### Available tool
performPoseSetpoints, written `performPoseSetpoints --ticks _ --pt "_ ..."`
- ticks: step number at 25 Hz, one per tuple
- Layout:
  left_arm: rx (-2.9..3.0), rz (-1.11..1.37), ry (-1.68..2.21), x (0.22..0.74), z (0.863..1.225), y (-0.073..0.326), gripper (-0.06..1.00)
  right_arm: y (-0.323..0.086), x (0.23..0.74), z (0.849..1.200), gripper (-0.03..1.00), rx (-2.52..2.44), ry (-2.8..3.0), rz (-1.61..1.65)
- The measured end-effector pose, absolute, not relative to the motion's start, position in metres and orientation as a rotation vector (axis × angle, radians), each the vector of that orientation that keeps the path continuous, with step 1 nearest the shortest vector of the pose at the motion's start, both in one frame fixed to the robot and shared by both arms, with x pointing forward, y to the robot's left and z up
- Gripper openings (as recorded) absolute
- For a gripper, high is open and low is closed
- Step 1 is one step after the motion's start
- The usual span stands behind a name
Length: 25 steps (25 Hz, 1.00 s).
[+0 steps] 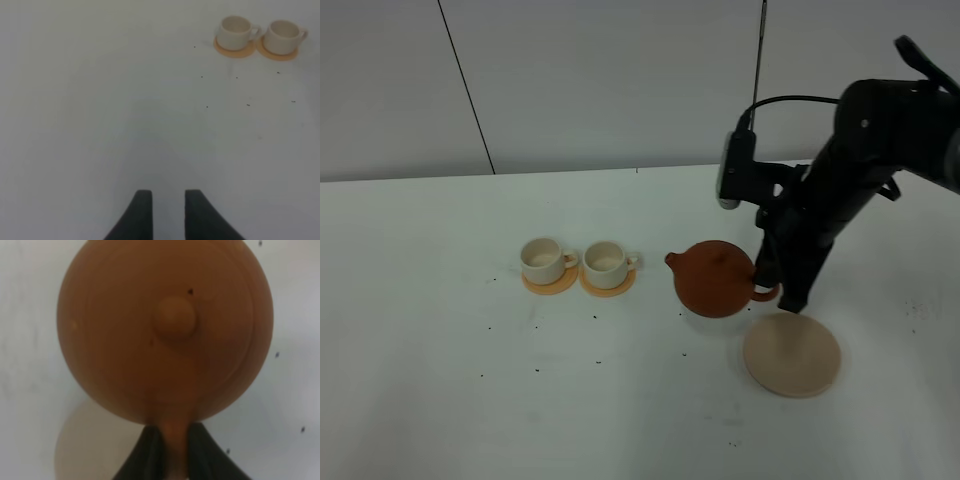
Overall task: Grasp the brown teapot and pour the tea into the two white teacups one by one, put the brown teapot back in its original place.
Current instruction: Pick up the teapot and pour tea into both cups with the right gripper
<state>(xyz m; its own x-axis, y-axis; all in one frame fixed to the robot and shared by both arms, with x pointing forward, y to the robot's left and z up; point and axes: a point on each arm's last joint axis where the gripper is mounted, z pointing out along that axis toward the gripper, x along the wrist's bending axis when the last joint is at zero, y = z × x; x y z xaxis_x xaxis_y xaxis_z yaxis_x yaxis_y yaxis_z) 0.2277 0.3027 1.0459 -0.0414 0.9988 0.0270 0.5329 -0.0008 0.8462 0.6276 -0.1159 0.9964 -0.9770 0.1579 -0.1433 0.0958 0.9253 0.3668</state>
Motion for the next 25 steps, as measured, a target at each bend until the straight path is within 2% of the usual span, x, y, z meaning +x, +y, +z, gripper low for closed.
performPoseSetpoints --ticks 9,25 --pt "1.600 0.936 1.643 0.228 1.046 0.303 0.23 -0.083 0.652 1.016 0.10 0.188 2.926 0.536" --pt "1.600 0.936 1.643 0.228 1.046 0.303 0.23 -0.024 0.669 1.012 0.10 0.174 2.893 0.568"
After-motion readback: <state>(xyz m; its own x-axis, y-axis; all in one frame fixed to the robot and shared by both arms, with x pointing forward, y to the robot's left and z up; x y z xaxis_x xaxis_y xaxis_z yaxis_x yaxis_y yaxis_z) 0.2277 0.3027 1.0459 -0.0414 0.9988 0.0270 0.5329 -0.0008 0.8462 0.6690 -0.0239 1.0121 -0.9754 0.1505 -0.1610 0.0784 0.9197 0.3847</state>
